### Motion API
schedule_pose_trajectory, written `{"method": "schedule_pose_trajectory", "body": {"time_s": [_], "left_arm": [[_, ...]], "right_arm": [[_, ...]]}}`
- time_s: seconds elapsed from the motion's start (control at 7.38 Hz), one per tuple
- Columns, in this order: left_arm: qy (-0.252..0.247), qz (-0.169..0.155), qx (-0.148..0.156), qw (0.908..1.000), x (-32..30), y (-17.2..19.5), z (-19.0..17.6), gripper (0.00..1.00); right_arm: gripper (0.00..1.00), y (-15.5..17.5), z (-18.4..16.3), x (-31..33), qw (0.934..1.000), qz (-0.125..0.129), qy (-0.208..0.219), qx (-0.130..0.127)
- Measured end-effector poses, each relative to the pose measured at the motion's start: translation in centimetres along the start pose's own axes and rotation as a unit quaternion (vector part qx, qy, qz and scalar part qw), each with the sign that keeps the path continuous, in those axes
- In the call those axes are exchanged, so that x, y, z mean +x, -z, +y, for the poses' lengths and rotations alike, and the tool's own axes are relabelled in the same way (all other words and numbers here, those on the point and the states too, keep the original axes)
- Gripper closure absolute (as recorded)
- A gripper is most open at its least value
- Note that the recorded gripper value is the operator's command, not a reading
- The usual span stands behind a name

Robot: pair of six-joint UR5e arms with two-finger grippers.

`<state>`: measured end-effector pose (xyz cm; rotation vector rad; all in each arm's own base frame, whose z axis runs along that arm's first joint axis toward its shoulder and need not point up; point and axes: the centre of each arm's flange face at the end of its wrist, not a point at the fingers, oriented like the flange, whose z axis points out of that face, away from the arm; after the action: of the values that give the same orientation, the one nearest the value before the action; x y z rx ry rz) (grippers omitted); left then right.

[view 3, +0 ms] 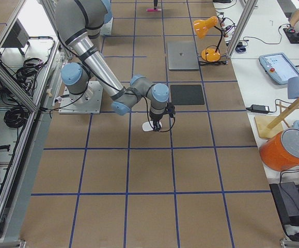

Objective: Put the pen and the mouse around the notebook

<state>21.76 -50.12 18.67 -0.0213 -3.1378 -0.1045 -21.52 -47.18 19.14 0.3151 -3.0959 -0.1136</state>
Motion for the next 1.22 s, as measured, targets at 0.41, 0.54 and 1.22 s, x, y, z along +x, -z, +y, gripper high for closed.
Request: {"method": "schedule_pose_trajectory", "body": {"time_s": [0.41, 0.54, 1.22], "left_arm": [[-0.001, -0.002, -0.006, 1.0, -0.2, -0.7, -0.2, 0.4], [-0.001, -0.002, -0.007, 1.0, -0.2, -0.8, -0.2, 0.59], [0.001, 0.002, -0.013, 0.9999, -0.2, -1.1, -0.1, 1.0]], "right_arm": [[0.86, 7.3, -5.5, -4.3, 0.9982, 0.03, -0.038, 0.036], [0.86, 9.0, -8.3, -7.4, 0.9971, 0.028, -0.053, 0.046], [0.84, 6.4, -22.7, -18.8, 0.9909, -0.029, -0.114, 0.066]]}}
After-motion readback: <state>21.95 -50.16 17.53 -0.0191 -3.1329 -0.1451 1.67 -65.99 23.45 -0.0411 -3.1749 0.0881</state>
